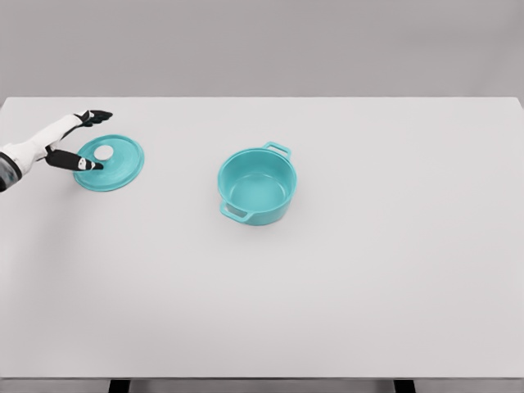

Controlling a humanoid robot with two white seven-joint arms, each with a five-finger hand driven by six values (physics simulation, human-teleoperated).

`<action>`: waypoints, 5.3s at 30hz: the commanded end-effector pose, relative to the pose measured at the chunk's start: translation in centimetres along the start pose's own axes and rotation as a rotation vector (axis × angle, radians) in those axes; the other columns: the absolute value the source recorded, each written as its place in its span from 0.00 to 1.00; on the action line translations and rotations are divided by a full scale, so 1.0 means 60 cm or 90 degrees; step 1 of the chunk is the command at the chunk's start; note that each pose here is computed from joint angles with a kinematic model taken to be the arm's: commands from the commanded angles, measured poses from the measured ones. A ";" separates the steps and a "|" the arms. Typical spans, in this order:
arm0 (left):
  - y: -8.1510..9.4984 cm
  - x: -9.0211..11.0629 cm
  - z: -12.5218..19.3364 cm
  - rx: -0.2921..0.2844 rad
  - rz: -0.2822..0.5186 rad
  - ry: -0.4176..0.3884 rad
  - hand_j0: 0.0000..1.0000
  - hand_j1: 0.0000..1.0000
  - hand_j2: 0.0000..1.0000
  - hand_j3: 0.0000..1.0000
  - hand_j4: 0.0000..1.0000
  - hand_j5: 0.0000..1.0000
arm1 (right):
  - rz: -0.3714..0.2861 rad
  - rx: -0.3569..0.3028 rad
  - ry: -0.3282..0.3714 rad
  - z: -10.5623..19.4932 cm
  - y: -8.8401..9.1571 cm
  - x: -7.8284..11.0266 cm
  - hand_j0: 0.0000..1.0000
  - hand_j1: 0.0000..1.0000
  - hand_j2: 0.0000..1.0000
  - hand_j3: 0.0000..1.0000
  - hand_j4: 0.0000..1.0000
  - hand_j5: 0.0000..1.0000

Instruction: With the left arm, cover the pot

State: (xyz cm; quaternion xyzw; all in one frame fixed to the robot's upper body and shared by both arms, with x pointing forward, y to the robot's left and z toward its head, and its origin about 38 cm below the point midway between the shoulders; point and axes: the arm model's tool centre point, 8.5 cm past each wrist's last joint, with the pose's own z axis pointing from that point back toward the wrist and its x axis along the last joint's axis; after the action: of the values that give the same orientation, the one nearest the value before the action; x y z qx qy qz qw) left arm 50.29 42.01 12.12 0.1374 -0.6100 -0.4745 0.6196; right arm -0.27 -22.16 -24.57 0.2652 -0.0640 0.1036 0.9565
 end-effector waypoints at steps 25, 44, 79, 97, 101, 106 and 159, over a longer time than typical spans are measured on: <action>-0.018 -0.002 -0.001 -0.034 -0.013 0.004 0.63 0.63 0.63 0.63 0.63 0.63 | 0.001 0.000 0.000 0.000 0.000 0.000 1.00 1.00 1.00 1.00 1.00 1.00; -0.023 0.028 -0.014 -0.063 -0.033 -0.034 0.40 0.40 0.40 0.40 0.40 0.40 | 0.001 0.000 -0.001 0.000 0.000 0.000 1.00 1.00 1.00 1.00 1.00 1.00; -0.071 0.259 -0.070 -0.116 -0.110 -0.306 0.40 0.40 0.40 0.40 0.40 0.40 | 0.000 0.000 0.000 0.000 0.000 -0.001 1.00 1.00 1.00 1.00 1.00 1.00; -0.141 0.332 -0.105 -0.158 -0.100 -0.377 0.41 0.41 0.41 0.41 0.41 0.41 | 0.001 0.000 -0.001 0.000 0.000 0.000 1.00 1.00 1.00 1.00 1.00 1.00; -0.150 0.339 -0.109 -0.164 -0.098 -0.384 0.41 0.41 0.41 0.41 0.41 0.41 | 0.000 0.000 -0.001 0.000 0.000 0.000 1.00 1.00 1.00 1.00 1.00 1.00; -0.151 0.345 -0.111 -0.167 -0.100 -0.388 0.41 0.41 0.41 0.41 0.41 0.41 | 0.000 0.000 -0.001 0.000 0.000 0.000 1.00 1.00 1.00 1.00 1.00 1.00; -0.165 0.355 -0.117 -0.183 -0.117 -0.394 0.79 0.79 0.79 0.79 0.79 0.79 | 0.001 0.000 0.000 0.000 0.000 0.000 1.00 1.00 1.00 1.00 1.00 1.00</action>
State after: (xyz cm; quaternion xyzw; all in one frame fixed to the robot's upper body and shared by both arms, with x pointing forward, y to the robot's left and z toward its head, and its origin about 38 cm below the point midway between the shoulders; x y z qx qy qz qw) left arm 48.15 17.83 16.38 -0.0468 -0.6791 -0.6315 0.3712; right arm -0.27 -22.16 -24.57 0.2652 -0.0642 0.1036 0.9565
